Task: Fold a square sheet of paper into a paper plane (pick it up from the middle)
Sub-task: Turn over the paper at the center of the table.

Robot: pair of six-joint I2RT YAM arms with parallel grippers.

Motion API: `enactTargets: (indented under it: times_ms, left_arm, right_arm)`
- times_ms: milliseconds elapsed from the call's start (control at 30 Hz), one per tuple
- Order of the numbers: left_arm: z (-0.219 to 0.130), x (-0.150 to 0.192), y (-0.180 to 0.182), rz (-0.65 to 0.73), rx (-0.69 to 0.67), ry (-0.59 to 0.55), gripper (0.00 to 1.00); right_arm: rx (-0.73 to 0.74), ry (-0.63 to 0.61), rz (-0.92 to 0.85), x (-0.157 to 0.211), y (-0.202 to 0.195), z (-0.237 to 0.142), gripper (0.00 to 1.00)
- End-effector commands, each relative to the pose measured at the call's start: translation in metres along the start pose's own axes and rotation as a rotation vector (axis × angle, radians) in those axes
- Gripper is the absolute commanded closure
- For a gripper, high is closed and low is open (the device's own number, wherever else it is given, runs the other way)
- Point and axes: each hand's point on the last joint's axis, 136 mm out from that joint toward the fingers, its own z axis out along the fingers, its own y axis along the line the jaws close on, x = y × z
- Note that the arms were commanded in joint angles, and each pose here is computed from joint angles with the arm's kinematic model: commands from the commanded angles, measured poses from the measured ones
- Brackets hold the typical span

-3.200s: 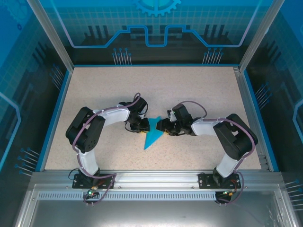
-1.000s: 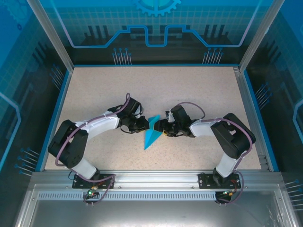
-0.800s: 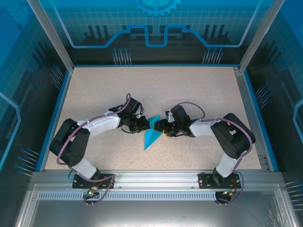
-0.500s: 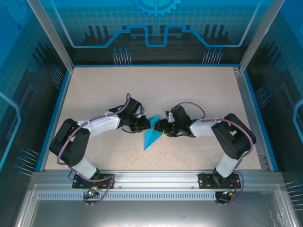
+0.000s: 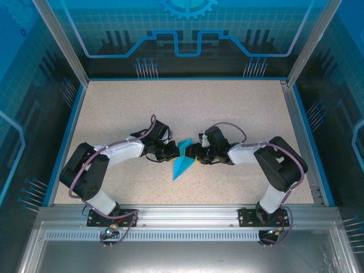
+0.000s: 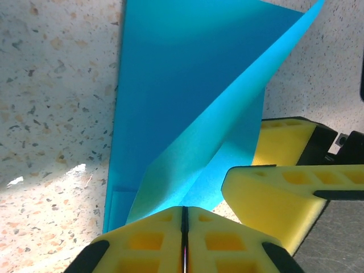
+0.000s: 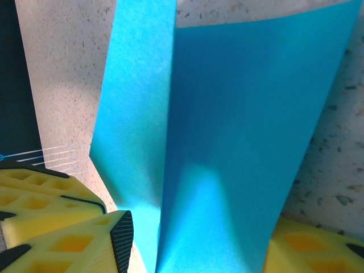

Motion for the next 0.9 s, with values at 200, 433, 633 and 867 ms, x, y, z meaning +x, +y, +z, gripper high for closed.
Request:
enactTargets:
  times_ms: [200, 433, 633, 867]
  left_arm:
    - [0.010, 0.014, 0.022, -0.013, -0.060, 0.054, 0.91]
    - [0.012, 0.014, 0.027, -0.018, -0.081, 0.058, 0.91]
    - [0.011, 0.014, 0.033, -0.017, -0.121, 0.058, 0.91]
    - [0.017, 0.015, 0.032, -0.020, -0.112, 0.077, 0.92]
  right_arm:
    - [-0.055, 0.017, -0.048, -0.004, 0.020, 0.008, 0.46]
    - [-0.045, 0.022, -0.048, -0.006, 0.019, 0.012, 0.46]
    - [-0.055, 0.028, -0.066, -0.005, 0.024, 0.014, 0.47]
    - [-0.031, 0.051, -0.072, -0.004, 0.023, 0.021, 0.49]
